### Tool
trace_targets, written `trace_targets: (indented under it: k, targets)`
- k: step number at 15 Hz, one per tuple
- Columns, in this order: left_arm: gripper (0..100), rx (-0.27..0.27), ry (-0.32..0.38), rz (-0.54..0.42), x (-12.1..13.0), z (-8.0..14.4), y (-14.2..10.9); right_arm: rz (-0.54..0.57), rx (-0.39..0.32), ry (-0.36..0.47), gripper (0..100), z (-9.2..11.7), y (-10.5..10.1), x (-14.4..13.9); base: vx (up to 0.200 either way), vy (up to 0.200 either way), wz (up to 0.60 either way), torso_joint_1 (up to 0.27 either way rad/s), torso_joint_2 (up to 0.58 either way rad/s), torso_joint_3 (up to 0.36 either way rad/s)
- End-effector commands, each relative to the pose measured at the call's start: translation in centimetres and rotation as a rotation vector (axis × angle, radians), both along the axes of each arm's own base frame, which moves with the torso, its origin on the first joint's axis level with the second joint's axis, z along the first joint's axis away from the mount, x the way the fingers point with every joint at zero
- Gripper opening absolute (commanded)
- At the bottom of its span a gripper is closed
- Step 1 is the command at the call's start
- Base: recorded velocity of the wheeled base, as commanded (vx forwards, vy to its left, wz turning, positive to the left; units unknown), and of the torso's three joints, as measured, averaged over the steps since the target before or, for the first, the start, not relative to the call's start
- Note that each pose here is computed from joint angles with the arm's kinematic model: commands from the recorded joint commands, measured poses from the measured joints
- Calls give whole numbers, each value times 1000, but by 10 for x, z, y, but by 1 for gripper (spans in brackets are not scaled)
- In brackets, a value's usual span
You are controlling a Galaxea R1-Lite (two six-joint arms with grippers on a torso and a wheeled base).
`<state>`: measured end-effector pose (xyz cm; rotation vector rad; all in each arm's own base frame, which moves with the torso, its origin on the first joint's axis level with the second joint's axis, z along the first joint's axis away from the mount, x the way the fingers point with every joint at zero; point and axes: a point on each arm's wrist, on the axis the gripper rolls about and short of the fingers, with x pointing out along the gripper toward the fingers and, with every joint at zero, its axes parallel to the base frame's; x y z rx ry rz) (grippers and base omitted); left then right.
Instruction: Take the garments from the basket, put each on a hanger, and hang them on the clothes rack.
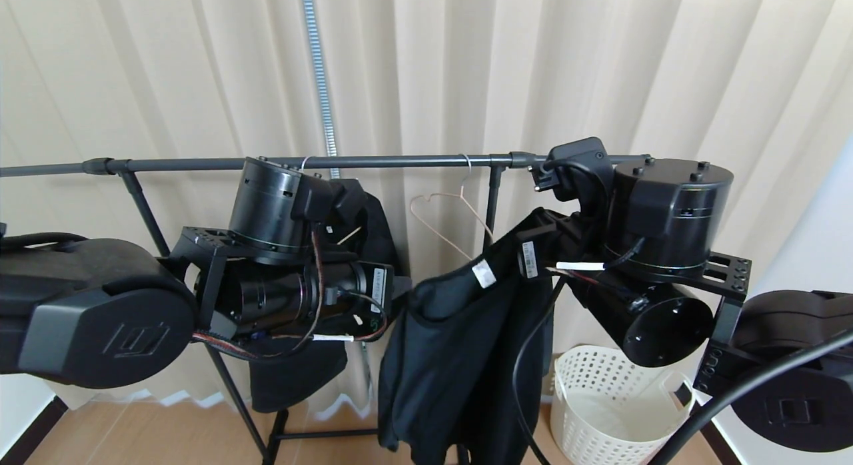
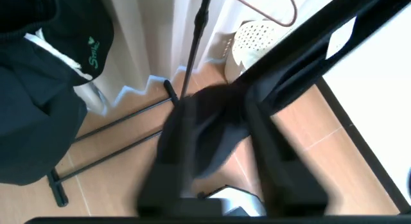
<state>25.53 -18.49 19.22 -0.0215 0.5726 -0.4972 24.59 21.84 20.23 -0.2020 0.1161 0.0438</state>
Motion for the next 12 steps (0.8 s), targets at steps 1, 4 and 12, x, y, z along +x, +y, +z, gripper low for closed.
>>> trace_targets:
  k: [1, 4, 12]
  targets:
    - [100, 3, 4, -1, -1, -1, 0, -14, 1, -3, 0, 1, -4, 2, 0, 0, 0, 0, 0, 0]
    - [100, -3, 7, -10, -4, -2, 1, -46, -26, -5, 0, 3, -16, 7, 0, 0, 0, 0, 0, 0]
    - [100, 55, -201, -87, -9, -53, 4, -89, -186, 4, 0, 5, -49, -2, 0, 0, 0, 0, 0, 0]
